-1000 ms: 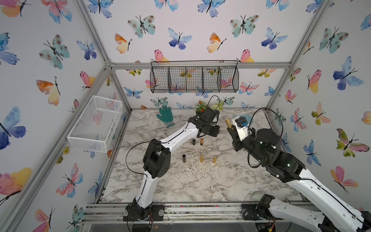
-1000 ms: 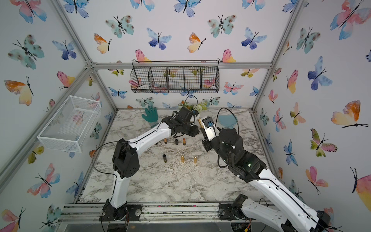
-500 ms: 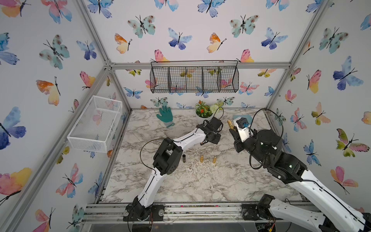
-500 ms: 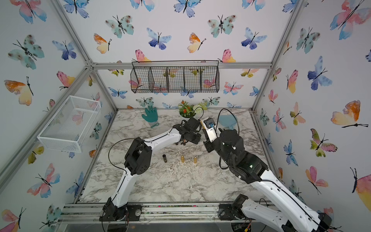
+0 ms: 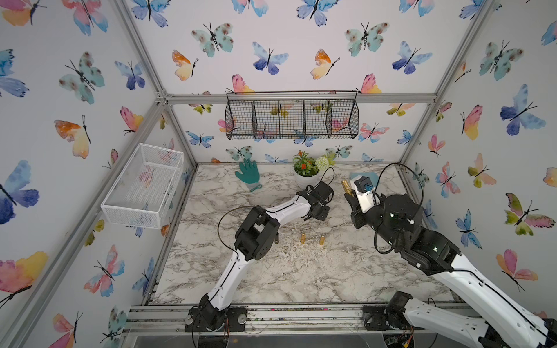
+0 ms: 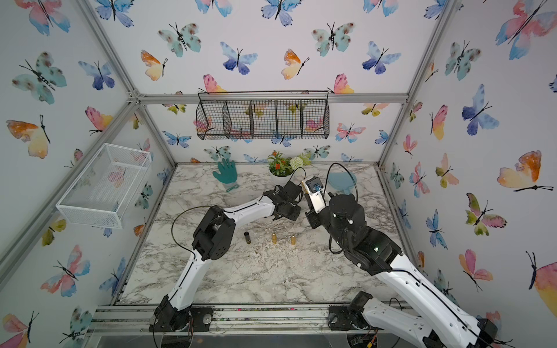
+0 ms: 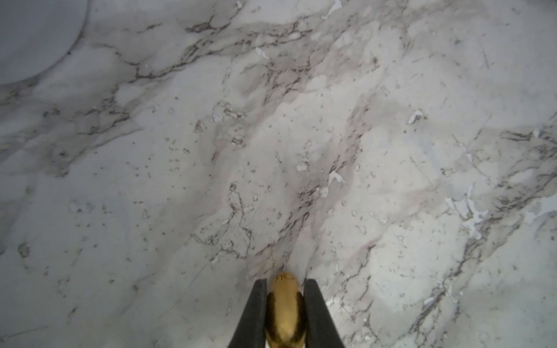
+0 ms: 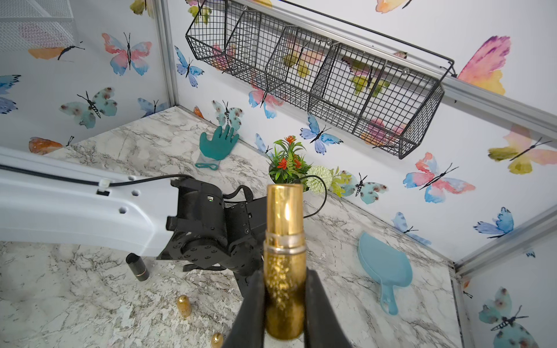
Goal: Open the lipstick cap
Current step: Place the cover at the center of the board.
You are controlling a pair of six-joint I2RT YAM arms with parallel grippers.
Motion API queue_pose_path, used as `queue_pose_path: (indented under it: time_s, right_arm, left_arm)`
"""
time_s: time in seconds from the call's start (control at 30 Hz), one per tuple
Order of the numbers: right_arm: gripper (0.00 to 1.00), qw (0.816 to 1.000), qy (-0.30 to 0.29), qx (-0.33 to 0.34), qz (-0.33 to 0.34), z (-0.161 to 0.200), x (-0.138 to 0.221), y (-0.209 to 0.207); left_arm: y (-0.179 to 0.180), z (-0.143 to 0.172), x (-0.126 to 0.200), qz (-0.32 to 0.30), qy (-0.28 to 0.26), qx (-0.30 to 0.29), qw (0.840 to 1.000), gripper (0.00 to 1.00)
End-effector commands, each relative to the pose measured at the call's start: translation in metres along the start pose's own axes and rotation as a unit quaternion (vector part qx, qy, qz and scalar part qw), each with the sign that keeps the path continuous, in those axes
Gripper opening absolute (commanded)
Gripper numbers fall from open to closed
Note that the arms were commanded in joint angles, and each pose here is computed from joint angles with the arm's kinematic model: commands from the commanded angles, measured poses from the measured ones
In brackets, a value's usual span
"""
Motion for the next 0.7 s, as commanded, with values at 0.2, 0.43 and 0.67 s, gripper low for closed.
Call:
queue_pose_path:
  time_s: [0.2, 0.43, 0.67]
  right_arm:
    - [0.02, 1.0, 0.014, -0.003, 0.011, 0.01, -0.002, -0.002]
    - [0.02, 1.0, 0.012, -0.006, 0.009, 0.01, -0.003, -0.001]
    - [0.02, 1.0, 0.005, -0.011, -0.001, 0.007, -0.004, 0.002]
  left_arm:
    - [-0.002, 0.008, -0.008, -0.005, 0.011, -0.008, 1.0, 0.36]
    - [-0.008, -0.017, 0.021, 0.014, -0.026, -0.011, 1.0, 0.47]
    - [-0.014, -0.061, 0.084, 0.068, -0.092, 0.005, 0.993, 0.56]
Point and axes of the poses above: each gripper's point midway between its finger pads, its own x axis back along the fingers, its own y axis along the line the jaws close on, z = x × y, the point moved 4 cm from there along x, back along the fingers, and after that the axes turned 4 degrees about -x, right-handed, at the moved point
